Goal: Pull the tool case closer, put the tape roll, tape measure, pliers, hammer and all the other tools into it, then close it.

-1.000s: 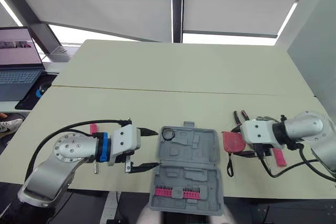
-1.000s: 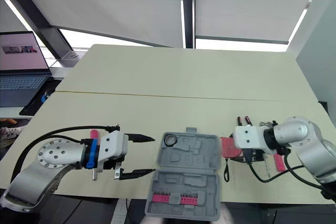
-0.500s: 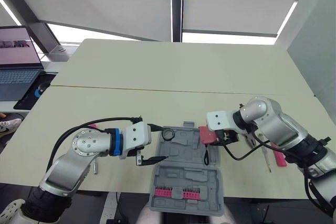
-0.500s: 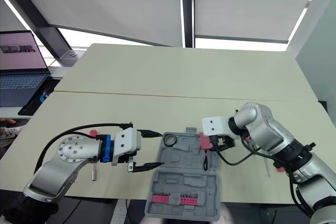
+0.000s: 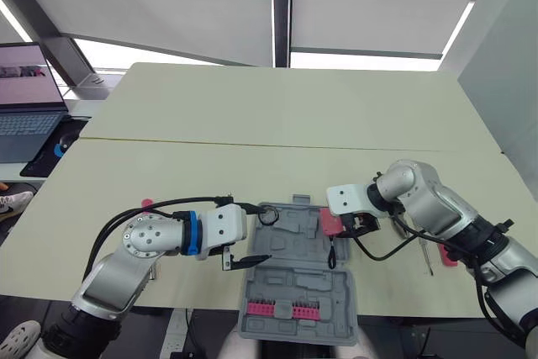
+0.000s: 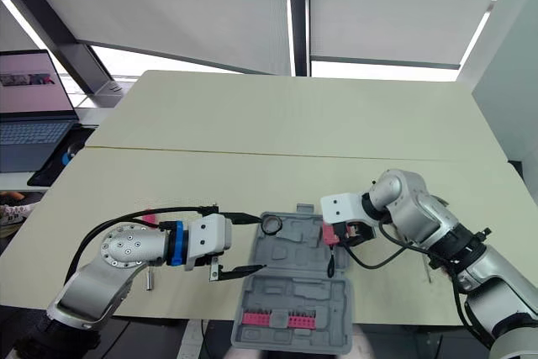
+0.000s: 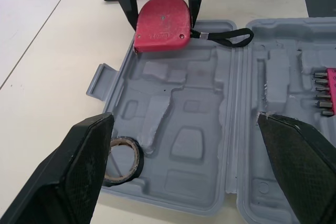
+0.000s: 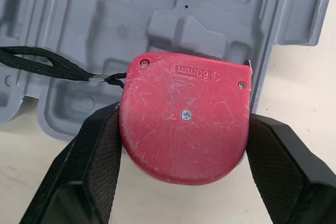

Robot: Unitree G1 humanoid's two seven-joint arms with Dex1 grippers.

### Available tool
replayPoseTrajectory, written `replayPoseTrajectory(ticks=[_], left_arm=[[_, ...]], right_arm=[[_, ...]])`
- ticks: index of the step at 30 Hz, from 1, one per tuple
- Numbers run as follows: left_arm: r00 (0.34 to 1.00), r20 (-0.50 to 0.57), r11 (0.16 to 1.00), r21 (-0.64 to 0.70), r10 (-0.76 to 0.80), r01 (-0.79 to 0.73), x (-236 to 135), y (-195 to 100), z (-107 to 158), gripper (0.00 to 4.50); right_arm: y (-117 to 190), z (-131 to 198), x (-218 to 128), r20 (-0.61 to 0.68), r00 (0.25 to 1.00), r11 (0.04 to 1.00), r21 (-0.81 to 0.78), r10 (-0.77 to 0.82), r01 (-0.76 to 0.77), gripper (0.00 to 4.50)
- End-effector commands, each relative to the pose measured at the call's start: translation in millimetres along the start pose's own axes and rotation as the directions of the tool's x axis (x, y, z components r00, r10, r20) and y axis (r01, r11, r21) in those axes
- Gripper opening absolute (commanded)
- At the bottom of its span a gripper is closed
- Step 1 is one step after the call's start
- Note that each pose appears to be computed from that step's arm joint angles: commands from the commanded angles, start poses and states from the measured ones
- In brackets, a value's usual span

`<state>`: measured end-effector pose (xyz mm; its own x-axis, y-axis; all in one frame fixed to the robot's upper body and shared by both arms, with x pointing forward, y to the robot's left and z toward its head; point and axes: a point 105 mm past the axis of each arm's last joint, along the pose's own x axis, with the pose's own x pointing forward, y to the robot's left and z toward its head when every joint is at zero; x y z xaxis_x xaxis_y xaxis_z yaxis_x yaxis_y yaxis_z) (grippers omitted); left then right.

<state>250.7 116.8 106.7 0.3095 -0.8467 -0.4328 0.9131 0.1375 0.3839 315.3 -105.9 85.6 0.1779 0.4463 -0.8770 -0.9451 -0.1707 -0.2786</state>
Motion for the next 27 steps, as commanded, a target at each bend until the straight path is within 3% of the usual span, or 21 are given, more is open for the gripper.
replayPoseTrajectory(ticks=[1, 16, 20, 27], left_arm=[[0.999, 0.030, 0.999, 0.035, -0.014, 0.013, 1.7, 1.0, 9.7, 4.50], [0.998, 0.056, 0.998, 0.055, -0.033, 0.030, 13.1, -3.9, 18.4, 4.50], [0.997, 0.065, 0.998, 0.053, -0.050, 0.046, 15.3, -7.3, 21.1, 4.50], [0.995, 0.068, 0.997, 0.051, -0.066, 0.063, 15.0, -11.6, 23.9, 4.50]], right_arm=[[-4.3, 1.4, 0.4, 0.000, 1.000, 1.000, -0.021, -0.014, 0.014, 3.14], [-14.5, -1.8, 6.7, 0.013, 0.999, 0.999, -0.023, -0.047, 0.048, 3.14], [-19.7, 1.8, 5.3, 0.038, 0.996, 0.996, -0.023, -0.081, 0.082, 4.43], [-29.0, 8.5, -14.6, 0.092, 0.982, 0.986, -0.007, -0.166, 0.167, 4.47]])
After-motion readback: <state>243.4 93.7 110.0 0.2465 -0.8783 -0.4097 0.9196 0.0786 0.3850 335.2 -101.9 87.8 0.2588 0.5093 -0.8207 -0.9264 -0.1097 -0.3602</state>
